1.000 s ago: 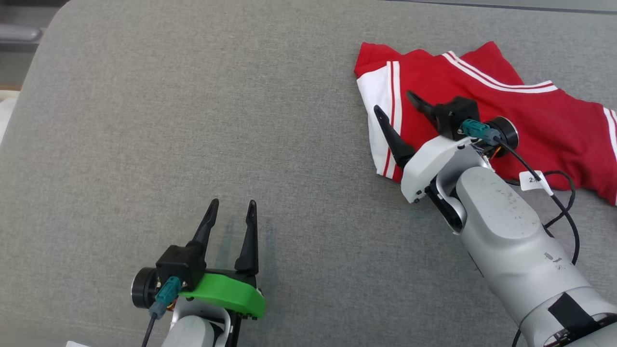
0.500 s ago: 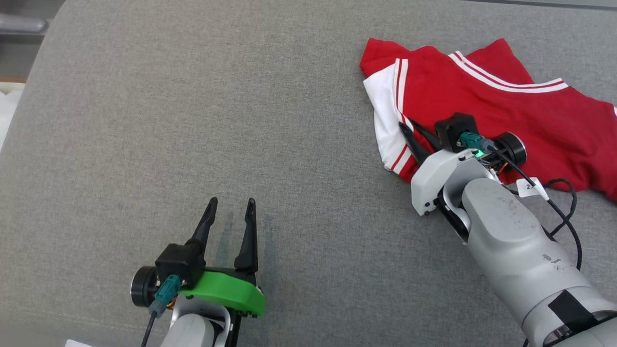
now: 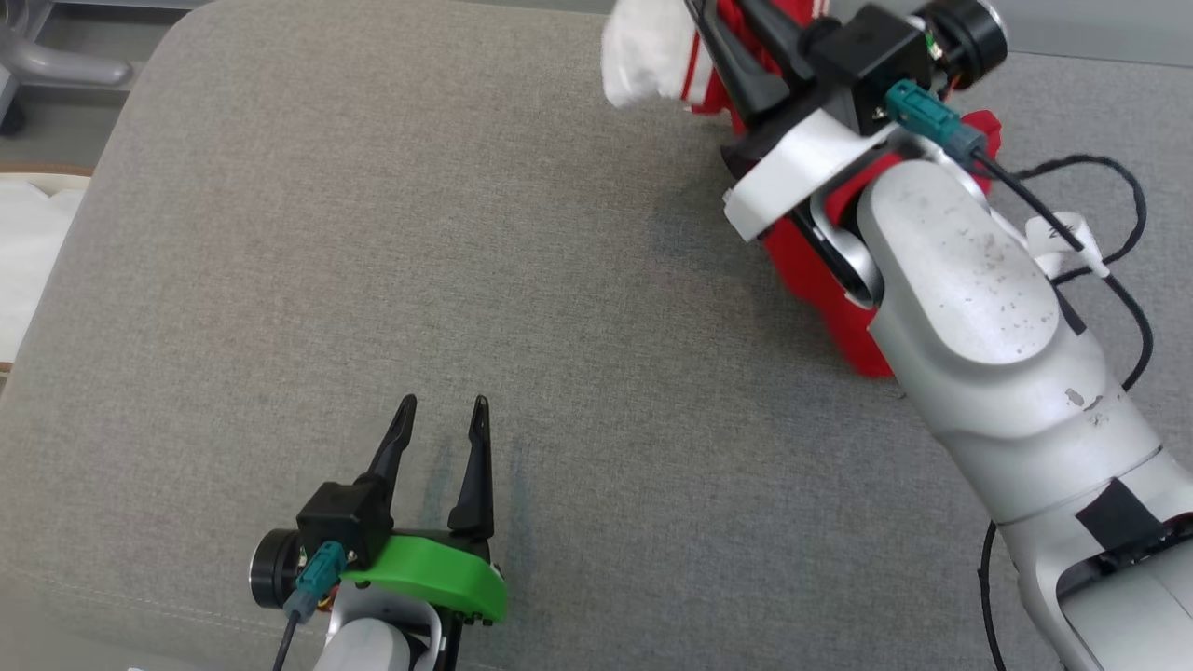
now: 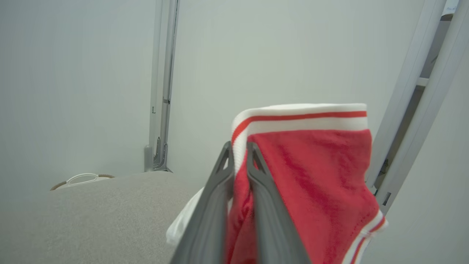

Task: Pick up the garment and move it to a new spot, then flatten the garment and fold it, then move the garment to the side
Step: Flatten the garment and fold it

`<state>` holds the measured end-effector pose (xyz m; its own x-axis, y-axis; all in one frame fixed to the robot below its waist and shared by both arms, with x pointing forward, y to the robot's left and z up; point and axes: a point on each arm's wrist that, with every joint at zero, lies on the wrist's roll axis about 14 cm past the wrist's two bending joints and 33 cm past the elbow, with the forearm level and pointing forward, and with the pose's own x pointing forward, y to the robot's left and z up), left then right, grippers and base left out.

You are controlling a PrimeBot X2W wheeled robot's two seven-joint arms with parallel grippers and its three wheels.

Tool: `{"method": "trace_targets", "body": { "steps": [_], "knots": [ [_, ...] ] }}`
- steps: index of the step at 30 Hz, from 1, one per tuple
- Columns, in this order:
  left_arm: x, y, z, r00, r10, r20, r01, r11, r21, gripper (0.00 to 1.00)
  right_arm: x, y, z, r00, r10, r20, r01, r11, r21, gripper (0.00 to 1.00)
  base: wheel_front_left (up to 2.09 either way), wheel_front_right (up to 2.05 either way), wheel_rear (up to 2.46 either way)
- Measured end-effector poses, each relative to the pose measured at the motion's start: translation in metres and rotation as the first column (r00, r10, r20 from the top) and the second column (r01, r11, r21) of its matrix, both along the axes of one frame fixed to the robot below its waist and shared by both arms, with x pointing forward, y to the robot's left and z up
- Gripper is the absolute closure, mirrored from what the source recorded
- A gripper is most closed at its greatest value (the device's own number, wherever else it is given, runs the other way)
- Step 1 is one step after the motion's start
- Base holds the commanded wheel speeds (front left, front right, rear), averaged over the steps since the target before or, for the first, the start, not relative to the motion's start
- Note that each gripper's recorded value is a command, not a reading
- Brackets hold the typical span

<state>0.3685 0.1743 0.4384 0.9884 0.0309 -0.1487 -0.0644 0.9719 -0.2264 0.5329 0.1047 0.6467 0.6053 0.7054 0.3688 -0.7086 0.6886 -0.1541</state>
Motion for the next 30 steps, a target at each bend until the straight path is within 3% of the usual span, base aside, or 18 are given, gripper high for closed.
{"method": "trace_targets", "body": {
  "steps": [4,7,9,12,15,16,17,18,21,24,30],
  "knots": [
    [-0.007,0.005,0.002,1.000,0.017,0.004,-0.017,1.000,0.005,0.00,-0.026,0.001,0.066,0.984,0.048,0.173,-0.062,0.995,0.078,1.00,0.00,0.00,0.00],
    [-0.013,0.006,0.001,1.000,0.024,0.001,-0.024,1.000,0.009,0.00,-0.031,-0.022,0.082,0.977,0.015,0.210,-0.043,0.991,0.125,1.00,0.00,0.00,0.00],
    [-0.014,0.004,0.000,1.000,0.018,-0.001,-0.018,1.000,0.009,0.00,-0.030,-0.042,0.066,0.984,-0.021,0.178,0.000,0.993,0.121,1.00,0.00,0.00,0.00],
    [-0.012,-0.002,0.001,1.000,-0.004,0.003,0.004,1.000,0.011,0.00,-0.020,-0.087,0.011,0.991,-0.127,0.042,0.124,0.989,0.082,1.00,0.00,0.00,0.00],
    [-0.009,-0.009,0.001,0.999,-0.032,0.007,0.032,0.999,0.012,0.00,-0.016,-0.143,-0.052,0.957,-0.267,-0.111,0.269,0.963,0.008,1.00,0.00,0.00,0.00],
    [-0.007,-0.011,0.001,0.999,-0.040,0.010,0.040,0.999,0.012,0.00,-0.018,-0.164,-0.073,0.934,-0.320,-0.157,0.320,0.947,-0.026,0.71,0.00,0.00,0.00],
    [-0.005,-0.015,0.002,0.999,-0.053,0.014,0.052,0.999,0.014,0.00,-0.021,-0.185,-0.097,0.905,-0.374,-0.204,0.368,0.927,-0.072,0.08,0.00,0.00,0.00],
    [-0.003,-0.018,0.002,0.998,-0.065,0.016,0.065,0.998,0.015,0.00,-0.025,-0.204,-0.114,0.875,-0.422,-0.238,0.409,0.907,-0.103,0.00,0.00,0.00,0.00],
    [0.002,-0.028,0.004,0.995,-0.100,0.024,0.100,0.995,0.016,0.00,-0.037,-0.254,-0.143,0.782,-0.545,-0.302,0.526,0.837,-0.148,0.00,0.00,0.00,0.00],
    [0.010,-0.037,0.008,0.990,-0.135,0.043,0.134,0.991,0.014,0.00,-0.052,-0.277,-0.159,0.721,-0.607,-0.335,0.587,0.791,-0.171,0.00,0.00,0.00,0.00],
    [0.021,-0.059,0.014,0.978,-0.201,0.064,0.201,0.980,0.006,0.00,-0.068,-0.287,-0.164,0.673,-0.644,-0.363,0.640,0.753,-0.149,0.00,0.00,0.00,0.00]
  ]
}}
